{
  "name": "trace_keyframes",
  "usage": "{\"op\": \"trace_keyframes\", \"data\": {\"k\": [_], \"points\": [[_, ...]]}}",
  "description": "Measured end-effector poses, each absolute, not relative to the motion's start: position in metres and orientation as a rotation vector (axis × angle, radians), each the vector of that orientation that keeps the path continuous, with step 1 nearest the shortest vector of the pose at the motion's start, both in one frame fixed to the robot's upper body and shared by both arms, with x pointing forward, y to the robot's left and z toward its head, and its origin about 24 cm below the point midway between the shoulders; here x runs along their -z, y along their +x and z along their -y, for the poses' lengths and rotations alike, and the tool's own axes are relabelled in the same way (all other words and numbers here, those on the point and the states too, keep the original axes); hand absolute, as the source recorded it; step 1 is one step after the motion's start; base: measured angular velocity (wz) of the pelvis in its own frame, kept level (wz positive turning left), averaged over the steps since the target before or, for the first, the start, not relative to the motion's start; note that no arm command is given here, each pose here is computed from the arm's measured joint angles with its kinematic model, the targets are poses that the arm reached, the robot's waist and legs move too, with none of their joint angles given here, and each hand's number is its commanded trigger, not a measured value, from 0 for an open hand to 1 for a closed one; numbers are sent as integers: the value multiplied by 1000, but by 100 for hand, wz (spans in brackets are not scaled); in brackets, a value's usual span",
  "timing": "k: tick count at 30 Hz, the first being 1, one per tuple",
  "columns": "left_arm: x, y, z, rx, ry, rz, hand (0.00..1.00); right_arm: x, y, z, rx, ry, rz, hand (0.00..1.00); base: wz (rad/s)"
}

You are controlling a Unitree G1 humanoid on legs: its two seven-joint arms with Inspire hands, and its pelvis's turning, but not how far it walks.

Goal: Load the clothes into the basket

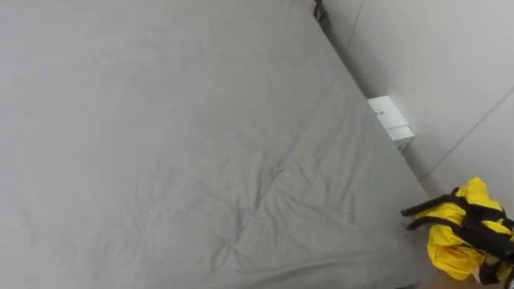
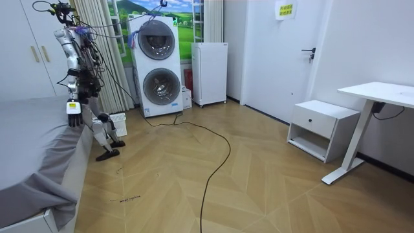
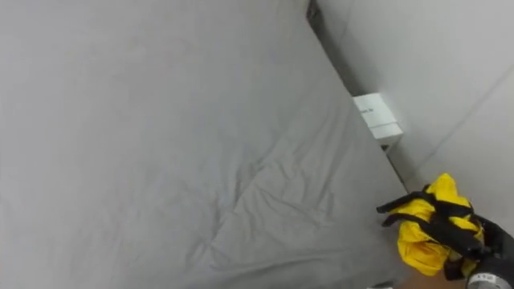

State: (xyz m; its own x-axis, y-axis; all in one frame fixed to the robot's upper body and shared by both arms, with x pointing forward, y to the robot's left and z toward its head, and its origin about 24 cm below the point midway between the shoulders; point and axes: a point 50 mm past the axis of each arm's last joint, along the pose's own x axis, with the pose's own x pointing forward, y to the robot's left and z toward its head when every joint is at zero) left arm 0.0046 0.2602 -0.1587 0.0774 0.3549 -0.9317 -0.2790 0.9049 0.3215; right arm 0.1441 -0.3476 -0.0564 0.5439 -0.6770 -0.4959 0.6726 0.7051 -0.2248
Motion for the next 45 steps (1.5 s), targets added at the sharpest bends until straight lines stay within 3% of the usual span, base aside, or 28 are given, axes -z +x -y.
{"op": "trace_keyframes", "data": {"k": [13, 20, 30, 45], "points": [[159, -8, -259, -470, 51, -1522, 0, 86, 94, 351, 928, 74, -759, 100, -19], [160, -7, -256, -436, 51, -1527, 0, 87, 112, 351, 927, 90, -751, 100, -13], [167, 17, -245, -335, 92, -1504, 0, 64, 168, 365, 996, 146, -632, 100, -16], [166, 40, -241, -299, 108, -1420, 0, 65, 174, 367, 1043, 139, -645, 100, -3]]}}
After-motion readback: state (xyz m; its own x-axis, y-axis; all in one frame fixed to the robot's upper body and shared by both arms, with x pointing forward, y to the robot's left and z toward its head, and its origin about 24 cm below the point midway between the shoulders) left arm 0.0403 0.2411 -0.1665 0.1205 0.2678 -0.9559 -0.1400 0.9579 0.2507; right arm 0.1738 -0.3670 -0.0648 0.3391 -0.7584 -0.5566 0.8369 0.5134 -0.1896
